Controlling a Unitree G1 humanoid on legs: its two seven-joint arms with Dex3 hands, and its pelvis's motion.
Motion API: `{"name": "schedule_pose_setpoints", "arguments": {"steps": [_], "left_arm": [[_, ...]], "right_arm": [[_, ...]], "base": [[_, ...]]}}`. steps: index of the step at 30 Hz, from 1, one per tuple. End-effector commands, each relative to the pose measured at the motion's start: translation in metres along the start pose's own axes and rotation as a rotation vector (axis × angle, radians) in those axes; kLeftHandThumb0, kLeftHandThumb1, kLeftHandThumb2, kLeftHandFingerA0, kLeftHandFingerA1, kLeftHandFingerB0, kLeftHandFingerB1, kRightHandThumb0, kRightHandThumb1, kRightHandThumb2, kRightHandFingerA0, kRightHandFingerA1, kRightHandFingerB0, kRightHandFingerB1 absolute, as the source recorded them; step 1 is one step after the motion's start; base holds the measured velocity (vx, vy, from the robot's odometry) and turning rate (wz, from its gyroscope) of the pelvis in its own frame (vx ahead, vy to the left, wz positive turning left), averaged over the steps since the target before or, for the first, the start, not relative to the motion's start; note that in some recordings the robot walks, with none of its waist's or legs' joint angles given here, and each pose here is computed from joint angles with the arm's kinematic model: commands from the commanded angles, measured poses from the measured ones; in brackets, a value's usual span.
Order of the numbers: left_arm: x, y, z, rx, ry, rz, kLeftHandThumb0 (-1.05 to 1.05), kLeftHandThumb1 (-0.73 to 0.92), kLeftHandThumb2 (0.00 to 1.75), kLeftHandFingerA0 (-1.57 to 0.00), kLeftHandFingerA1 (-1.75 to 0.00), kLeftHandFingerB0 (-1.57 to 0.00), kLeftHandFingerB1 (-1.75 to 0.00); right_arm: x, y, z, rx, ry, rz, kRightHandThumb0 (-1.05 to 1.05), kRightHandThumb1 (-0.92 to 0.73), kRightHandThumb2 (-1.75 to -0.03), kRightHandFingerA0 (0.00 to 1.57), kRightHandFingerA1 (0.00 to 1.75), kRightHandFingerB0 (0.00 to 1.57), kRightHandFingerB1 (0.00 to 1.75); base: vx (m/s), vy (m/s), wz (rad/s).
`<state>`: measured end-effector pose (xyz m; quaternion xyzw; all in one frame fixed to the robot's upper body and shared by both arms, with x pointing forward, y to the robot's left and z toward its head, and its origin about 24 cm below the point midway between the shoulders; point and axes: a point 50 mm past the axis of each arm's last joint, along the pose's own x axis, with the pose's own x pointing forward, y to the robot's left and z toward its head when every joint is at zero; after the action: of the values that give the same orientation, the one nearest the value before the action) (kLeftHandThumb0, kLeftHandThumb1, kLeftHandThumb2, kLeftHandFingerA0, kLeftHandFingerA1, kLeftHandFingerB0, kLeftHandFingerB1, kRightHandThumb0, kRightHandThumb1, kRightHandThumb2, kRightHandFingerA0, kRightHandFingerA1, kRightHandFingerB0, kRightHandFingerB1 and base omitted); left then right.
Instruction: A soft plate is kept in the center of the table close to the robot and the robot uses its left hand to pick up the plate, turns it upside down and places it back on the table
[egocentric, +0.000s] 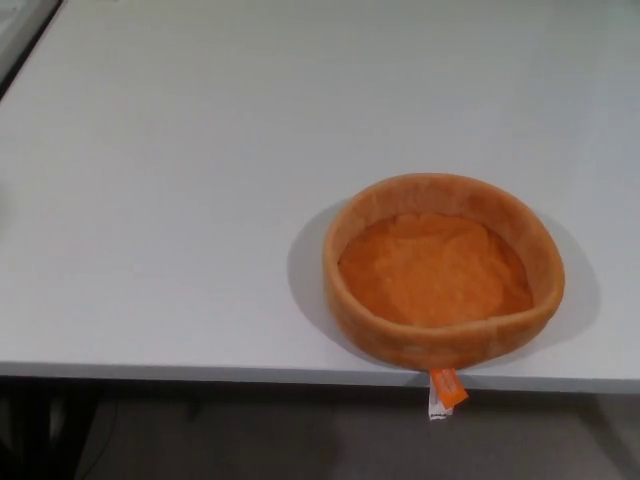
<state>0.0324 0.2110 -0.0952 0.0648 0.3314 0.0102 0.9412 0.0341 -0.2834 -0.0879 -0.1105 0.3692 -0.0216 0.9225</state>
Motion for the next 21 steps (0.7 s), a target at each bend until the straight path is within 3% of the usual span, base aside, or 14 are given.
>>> {"name": "schedule_pose_setpoints", "arguments": {"steps": [1,3,4,6,7,8,12,13,14,15,16,19,20,21], "left_arm": [[-0.030,-0.012,0.041,-0.157,-0.432,-0.073,-0.23,0.39,0.87,-0.91,-1.75,-0.70,-1.75],[-0.030,-0.011,0.042,-0.154,-0.446,-0.074,-0.25,0.39,0.89,-0.90,-1.75,-0.73,-1.75],[-0.029,-0.011,0.042,-0.158,-0.448,-0.078,-0.24,0.39,0.88,-0.91,-1.75,-0.71,-1.75],[-0.030,-0.012,0.042,-0.161,-0.448,-0.080,-0.25,0.38,0.89,-0.91,-1.75,-0.71,-1.75],[-0.031,-0.012,0.044,-0.157,-0.458,-0.072,-0.26,0.38,0.88,-0.91,-1.75,-0.72,-1.75],[-0.032,-0.012,0.045,-0.152,-0.467,-0.062,-0.28,0.38,0.88,-0.91,-1.75,-0.71,-1.75],[-0.041,-0.006,0.058,-0.117,-0.593,0.032,-0.35,0.47,0.79,-0.80,-1.75,-0.62,-1.75],[-0.045,-0.003,0.064,-0.115,-0.647,0.067,-0.55,0.40,0.91,-1.06,-1.34,-0.90,-1.25],[-0.047,-0.002,0.067,-0.120,-0.660,0.078,-0.52,0.60,0.62,-0.72,-1.75,-0.59,-1.57],[-0.049,-0.001,0.070,-0.127,-0.670,0.087,-0.52,0.60,0.62,-0.72,-1.75,-0.59,-1.57],[-0.052,0.001,0.077,-0.137,-0.704,0.096,-0.59,0.62,0.64,-0.72,-1.63,-0.65,-1.35],[-0.061,0.011,0.100,-0.078,-0.827,0.121,-0.63,0.69,0.61,-0.67,-1.26,-0.70,-0.90],[-0.062,0.012,0.102,-0.077,-0.835,0.118,-0.63,0.69,0.61,-0.67,-1.26,-0.70,-0.90],[-0.064,0.016,0.114,-0.062,-0.900,0.120,-0.65,0.68,0.60,-0.65,-0.94,-0.67,-0.59]], "right_arm": [[-0.028,-0.026,0.040,-0.046,-0.401,0.064,-0.70,-0.78,-0.64,0.61,0.40,0.33,0.32],[-0.029,-0.026,0.041,-0.055,-0.408,0.062,-0.68,-0.78,-0.65,0.61,0.40,0.33,0.32],[-0.030,-0.026,0.041,-0.055,-0.409,0.059,-0.68,-0.63,-0.98,0.54,0.56,0.25,0.47],[-0.030,-0.027,0.039,-0.043,-0.411,0.058,-0.69,-0.77,-0.65,0.62,0.41,0.33,0.32],[-0.031,-0.027,0.039,-0.033,-0.413,0.059,-0.69,-0.77,-0.65,0.62,0.40,0.33,0.32],[-0.031,-0.027,0.039,-0.036,-0.417,0.061,-0.69,-0.63,-0.99,0.52,0.55,0.24,0.47],[-0.035,-0.024,0.042,-0.033,-0.418,0.072,-0.69,-0.62,-0.97,0.52,0.56,0.26,0.47],[-0.034,-0.024,0.043,-0.046,-0.429,0.072,-0.69,-0.78,-0.64,0.60,0.42,0.33,0.32],[-0.034,-0.024,0.043,-0.054,-0.431,0.070,-0.69,-0.64,-0.98,0.52,0.56,0.26,0.47],[-0.034,-0.025,0.043,-0.062,-0.432,0.067,-0.69,-0.64,-0.98,0.52,0.56,0.26,0.47],[-0.033,-0.026,0.043,-0.072,-0.427,0.067,-0.68,-0.79,-0.65,0.61,0.41,0.32,0.32],[-0.032,-0.026,0.041,-0.018,-0.436,0.074,-0.68,-0.76,-0.64,0.61,0.41,0.35,0.32],[-0.032,-0.026,0.041,-0.014,-0.440,0.075,-0.68,-0.76,-0.64,0.61,0.41,0.35,0.32],[-0.033,-0.026,0.042,-0.033,-0.435,0.074,-0.70,-0.63,-0.98,0.52,0.55,0.26,0.47]], "base": [[0.00,0.000,0.00],[0.00,0.000,0.00],[0.00,0.000,0.00],[0.00,0.000,0.00],[0.00,0.000,0.00],[0.00,0.000,0.00],[0.00,0.000,0.00],[0.00,0.000,0.00],[0.00,0.000,0.00],[0.00,0.000,0.00],[0.00,0.000,0.00],[0.00,0.000,0.00],[0.00,0.000,0.00],[0.00,0.000,0.00]]}}
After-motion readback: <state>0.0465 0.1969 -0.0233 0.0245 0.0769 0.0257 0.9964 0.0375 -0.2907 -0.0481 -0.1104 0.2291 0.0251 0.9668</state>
